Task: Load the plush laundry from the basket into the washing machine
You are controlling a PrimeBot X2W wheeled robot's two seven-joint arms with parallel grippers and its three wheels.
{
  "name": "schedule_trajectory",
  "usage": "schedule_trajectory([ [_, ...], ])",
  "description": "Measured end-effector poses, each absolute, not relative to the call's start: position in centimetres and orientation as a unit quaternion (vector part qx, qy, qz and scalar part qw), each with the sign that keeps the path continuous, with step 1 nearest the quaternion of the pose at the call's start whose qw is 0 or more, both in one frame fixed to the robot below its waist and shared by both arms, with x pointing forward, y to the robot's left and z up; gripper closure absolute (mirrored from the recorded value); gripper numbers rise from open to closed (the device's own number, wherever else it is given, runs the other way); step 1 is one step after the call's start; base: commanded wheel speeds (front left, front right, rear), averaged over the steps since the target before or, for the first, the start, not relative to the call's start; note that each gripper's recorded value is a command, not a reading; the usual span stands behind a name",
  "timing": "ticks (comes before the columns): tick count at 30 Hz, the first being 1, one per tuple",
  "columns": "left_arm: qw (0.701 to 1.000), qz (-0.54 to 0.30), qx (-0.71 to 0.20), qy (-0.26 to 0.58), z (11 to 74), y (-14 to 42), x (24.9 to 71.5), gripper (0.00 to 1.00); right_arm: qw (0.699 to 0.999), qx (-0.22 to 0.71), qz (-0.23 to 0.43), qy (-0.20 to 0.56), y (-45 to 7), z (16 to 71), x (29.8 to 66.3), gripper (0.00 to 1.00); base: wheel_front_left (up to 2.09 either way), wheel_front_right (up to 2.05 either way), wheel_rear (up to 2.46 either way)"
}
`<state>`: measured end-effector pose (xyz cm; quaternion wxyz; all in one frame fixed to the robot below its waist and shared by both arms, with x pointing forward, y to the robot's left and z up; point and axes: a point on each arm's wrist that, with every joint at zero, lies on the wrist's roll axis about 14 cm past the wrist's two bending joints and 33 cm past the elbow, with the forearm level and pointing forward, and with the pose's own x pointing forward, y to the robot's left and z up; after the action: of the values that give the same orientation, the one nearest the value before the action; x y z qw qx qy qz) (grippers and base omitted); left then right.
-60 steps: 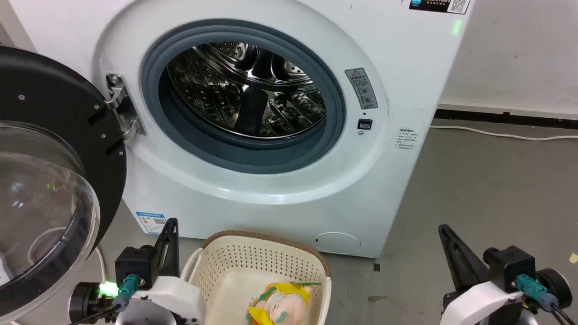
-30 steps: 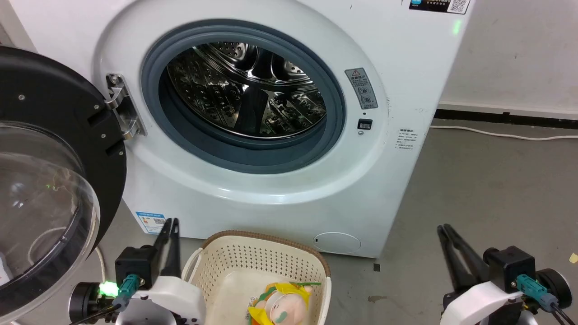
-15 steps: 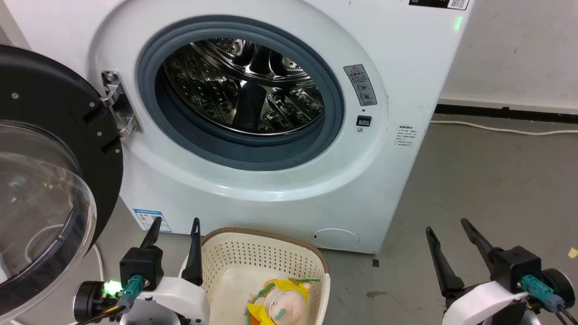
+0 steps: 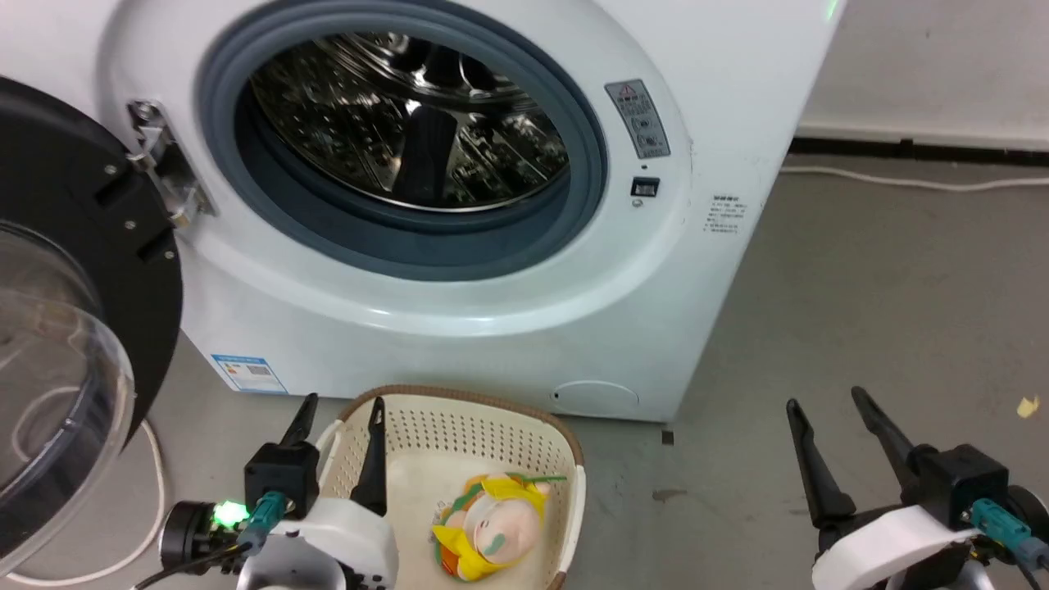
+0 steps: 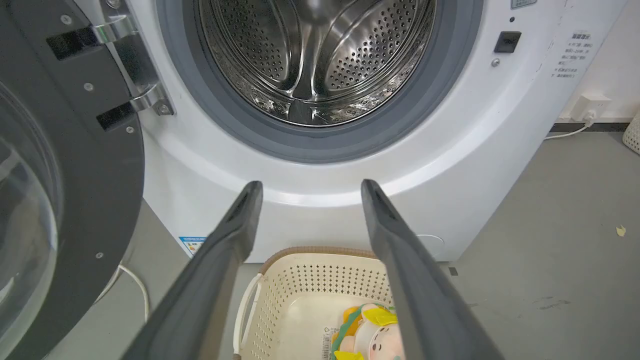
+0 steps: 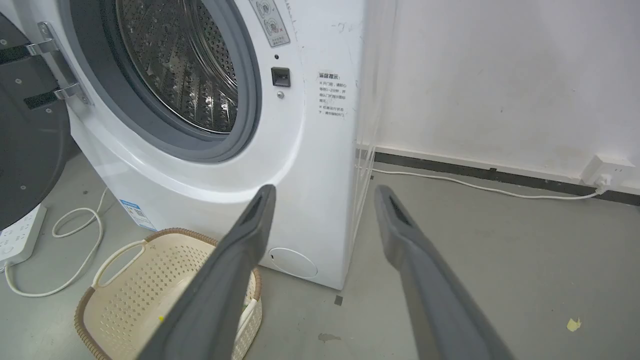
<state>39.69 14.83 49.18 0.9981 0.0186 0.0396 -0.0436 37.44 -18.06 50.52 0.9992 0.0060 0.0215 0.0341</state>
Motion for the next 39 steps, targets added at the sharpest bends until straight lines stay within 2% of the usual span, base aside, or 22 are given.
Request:
schedule_trajectory([
  [13,0.988,-0.099,0.019,0.120,43.5,11.7,42.2,0.00,0.999,0.029,0.008,0.025,-19.7,49.5,38.6,0.00,0.00,0.00,0.00],
  [39,0.927,-0.221,0.044,0.299,30.5,5.5,43.2,0.00,0.996,0.059,-0.049,0.056,-23.0,46.0,39.4,0.00,0.00,0.00,0.00],
])
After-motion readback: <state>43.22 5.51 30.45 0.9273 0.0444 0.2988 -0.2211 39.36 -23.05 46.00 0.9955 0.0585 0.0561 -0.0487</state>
